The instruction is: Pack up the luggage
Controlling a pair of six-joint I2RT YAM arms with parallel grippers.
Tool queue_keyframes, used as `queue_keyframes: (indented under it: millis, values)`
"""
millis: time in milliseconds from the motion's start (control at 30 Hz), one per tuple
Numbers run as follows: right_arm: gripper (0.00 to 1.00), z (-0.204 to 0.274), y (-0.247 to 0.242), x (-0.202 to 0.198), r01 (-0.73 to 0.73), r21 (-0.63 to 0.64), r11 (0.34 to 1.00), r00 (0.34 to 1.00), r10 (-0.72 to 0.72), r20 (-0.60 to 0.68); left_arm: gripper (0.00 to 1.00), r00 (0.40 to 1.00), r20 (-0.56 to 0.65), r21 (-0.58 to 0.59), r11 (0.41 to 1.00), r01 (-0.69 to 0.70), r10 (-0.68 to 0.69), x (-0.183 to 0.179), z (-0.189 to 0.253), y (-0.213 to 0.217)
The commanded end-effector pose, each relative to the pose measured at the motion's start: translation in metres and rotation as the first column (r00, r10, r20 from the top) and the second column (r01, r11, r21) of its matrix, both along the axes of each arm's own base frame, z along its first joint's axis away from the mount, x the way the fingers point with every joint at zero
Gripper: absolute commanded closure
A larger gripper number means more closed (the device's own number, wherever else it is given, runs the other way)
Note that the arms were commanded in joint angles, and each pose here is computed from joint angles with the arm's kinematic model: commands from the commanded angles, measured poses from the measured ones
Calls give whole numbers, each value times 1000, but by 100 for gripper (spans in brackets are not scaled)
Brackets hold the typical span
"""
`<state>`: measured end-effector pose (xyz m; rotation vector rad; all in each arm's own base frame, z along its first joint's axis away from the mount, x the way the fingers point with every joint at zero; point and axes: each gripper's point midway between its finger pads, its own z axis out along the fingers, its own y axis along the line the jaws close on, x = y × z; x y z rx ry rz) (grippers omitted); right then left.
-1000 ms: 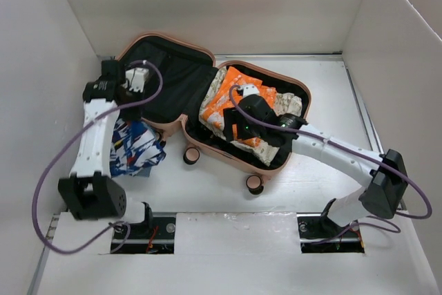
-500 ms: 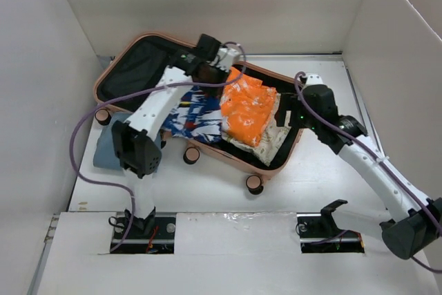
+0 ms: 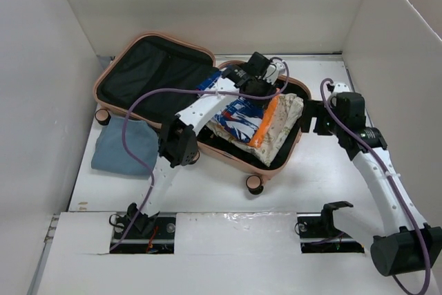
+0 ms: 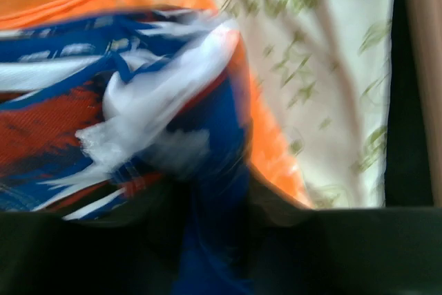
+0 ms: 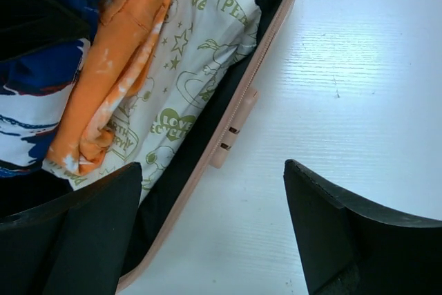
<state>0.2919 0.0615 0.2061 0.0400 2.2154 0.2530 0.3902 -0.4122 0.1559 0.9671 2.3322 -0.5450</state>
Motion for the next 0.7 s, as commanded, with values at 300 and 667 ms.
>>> queue_keyframes:
  millis: [300, 667]
  values:
    - [11, 23, 25, 20, -150, 98, 984, 986, 141, 93, 0, 962, 268, -338, 929, 148, -56, -15, 151, -42]
    - [9, 19, 105, 91, -208, 244, 947, 977, 191, 94, 0, 890, 252, -299, 906, -301, 379, 60, 173, 158]
